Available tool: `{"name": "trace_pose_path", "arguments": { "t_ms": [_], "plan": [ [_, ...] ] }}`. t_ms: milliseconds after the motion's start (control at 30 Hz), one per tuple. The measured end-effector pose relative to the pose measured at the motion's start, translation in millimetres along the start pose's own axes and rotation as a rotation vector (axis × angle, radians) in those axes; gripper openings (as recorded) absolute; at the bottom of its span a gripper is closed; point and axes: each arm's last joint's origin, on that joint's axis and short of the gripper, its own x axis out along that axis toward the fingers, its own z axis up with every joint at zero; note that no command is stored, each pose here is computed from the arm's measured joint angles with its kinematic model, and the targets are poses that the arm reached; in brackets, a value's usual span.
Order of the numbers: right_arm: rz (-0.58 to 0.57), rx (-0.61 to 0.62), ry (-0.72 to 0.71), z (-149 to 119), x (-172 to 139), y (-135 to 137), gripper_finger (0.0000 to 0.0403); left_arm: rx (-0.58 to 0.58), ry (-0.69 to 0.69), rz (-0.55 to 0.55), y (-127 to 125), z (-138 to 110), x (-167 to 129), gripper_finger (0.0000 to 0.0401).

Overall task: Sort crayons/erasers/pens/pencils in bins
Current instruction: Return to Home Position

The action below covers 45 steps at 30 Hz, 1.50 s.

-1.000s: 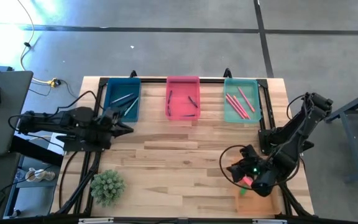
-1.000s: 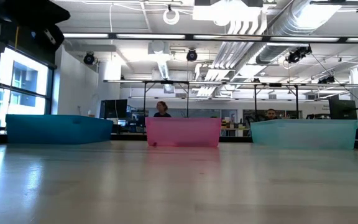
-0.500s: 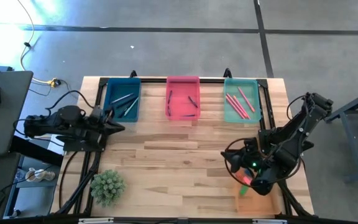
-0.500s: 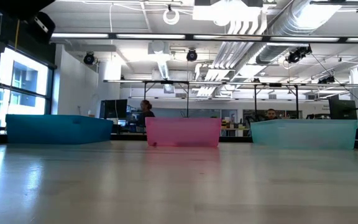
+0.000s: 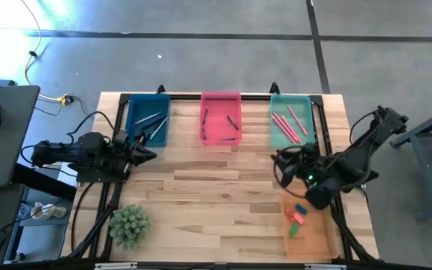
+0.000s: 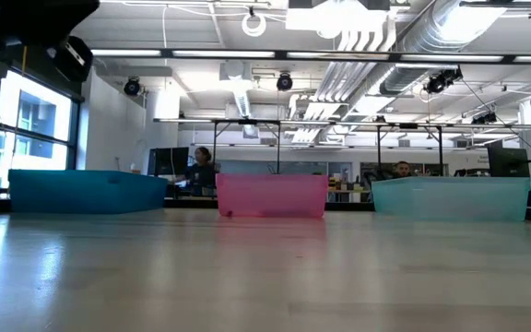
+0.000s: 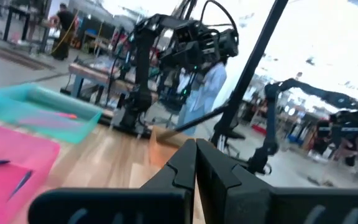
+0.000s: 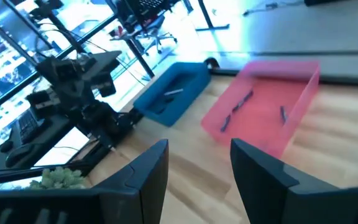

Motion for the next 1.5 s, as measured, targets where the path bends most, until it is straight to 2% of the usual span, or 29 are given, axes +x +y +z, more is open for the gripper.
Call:
{"name": "trace_pose_path", "arguments": {
  "t_ms": [300,533,667,800,1000,1267,1500],
  "plan": [
    [0.037,-0.130,-0.098,55,-22,-33,0.0165,-0.013,-0.018,0.014,17,-38,7,0.0000],
    [0.029,-0.205,-0.117,88,-38,-81,0.0165,-0.049,-0.020,0.035,20,-37,8,0.0000],
    [0.007,-0.222,-0.135,97,-43,-108,0.0165,-0.049,-0.018,0.045,20,-37,8,0.0000],
    [0.000,-0.216,-0.127,81,-38,-128,0.0165,-0.049,-0.012,0.053,21,-38,8,0.0000],
    [0.015,-0.120,-0.087,45,-24,-146,0.0165,-0.049,-0.013,0.058,21,-38,8,0.0000],
    [0.072,0.011,-0.108,-5,-4,-151,0.0165,-0.049,-0.041,0.127,23,-37,8,0.0000],
    [0.157,0.130,-0.141,-34,8,-143,0.0165,-0.049,-0.040,0.130,23,-38,7,0.0000]
  ]
}}
